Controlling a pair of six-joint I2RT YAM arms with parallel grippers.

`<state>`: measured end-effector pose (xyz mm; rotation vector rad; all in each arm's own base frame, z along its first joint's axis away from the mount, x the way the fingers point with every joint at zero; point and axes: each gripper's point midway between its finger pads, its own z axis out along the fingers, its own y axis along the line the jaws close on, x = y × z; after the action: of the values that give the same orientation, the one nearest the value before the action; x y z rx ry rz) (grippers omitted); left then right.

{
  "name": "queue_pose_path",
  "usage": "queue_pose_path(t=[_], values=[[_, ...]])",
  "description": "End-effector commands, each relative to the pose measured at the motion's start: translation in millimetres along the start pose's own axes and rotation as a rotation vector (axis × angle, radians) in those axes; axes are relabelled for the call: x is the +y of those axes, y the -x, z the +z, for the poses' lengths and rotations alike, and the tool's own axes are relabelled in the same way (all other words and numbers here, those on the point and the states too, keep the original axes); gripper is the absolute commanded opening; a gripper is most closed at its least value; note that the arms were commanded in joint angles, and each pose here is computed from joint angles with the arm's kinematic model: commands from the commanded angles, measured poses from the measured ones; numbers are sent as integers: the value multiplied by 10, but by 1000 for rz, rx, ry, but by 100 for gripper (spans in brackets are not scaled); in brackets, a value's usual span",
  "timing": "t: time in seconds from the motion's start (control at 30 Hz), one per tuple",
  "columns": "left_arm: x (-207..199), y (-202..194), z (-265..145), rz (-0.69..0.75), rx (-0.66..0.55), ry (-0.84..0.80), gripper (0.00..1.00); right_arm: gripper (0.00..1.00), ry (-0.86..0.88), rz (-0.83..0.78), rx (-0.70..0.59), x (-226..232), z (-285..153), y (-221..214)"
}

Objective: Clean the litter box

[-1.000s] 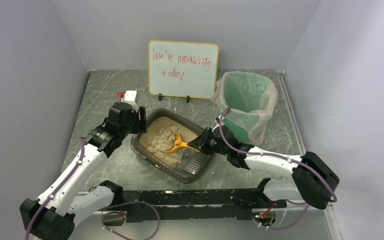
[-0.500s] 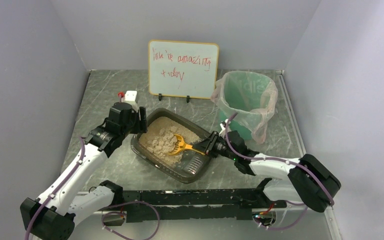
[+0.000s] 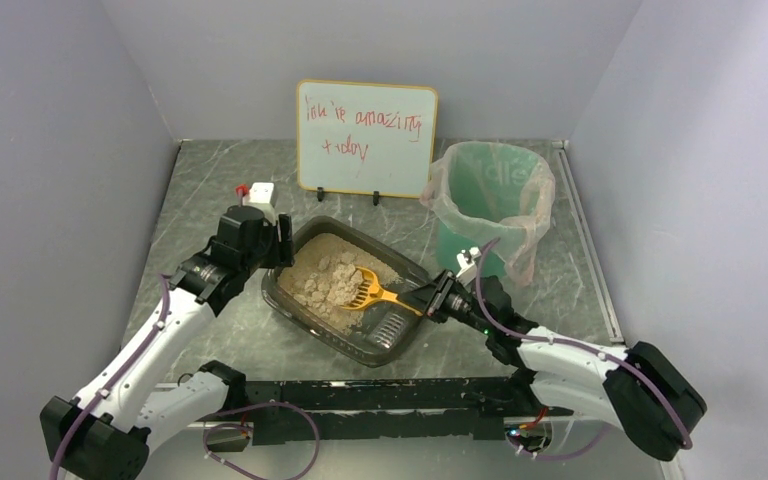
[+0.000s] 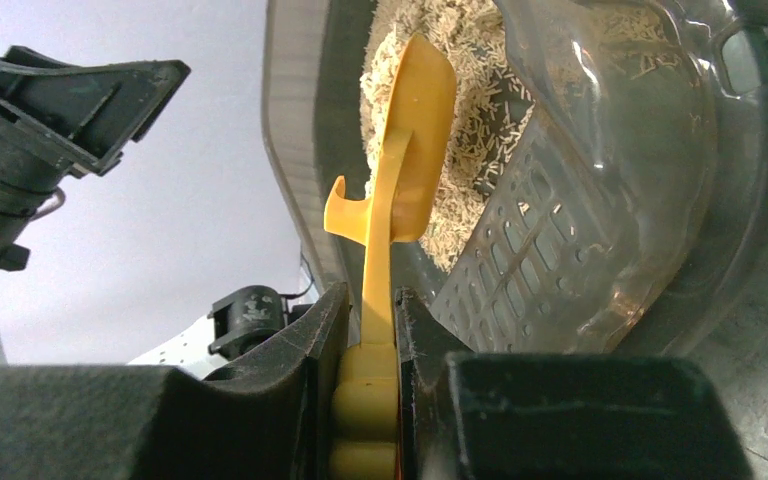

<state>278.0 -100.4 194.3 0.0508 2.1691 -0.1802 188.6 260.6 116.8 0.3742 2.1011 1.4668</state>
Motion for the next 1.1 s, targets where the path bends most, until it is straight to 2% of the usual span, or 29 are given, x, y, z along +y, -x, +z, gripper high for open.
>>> queue_pose_path(t=[0.0,0.33,0.43,0.53,0.6,0.7,0.77,0.87,0.93,1.0,1.07], values=[[5,128,-46,10,-61,-1,68,0,154,6,-73,362,-74,153],[16,206,-115,4,-104,-4,68,0,280,-20,-73,487,-246,95],[10,222,-136,3,-114,-11,68,0,285,-1,-113,466,-270,151],[5,230,-139,4,-117,-13,68,0,323,-20,-76,564,-279,115],[-1,228,-147,4,-118,-17,68,0,322,-6,-120,535,-301,176],[-4,250,-163,2,-129,-21,69,0,389,-13,-76,637,-358,101],[0,247,-170,2,-131,-21,69,0,365,33,-122,511,-388,150],[-9,260,-168,4,-134,-24,69,0,407,16,-87,574,-414,71],[-8,250,-165,5,-130,-23,69,0,403,46,-139,527,-441,150],[-10,252,-170,4,-132,-26,69,0,412,6,-99,583,-406,93],[-2,255,-178,4,-134,-23,69,0,434,30,-139,581,-472,150]])
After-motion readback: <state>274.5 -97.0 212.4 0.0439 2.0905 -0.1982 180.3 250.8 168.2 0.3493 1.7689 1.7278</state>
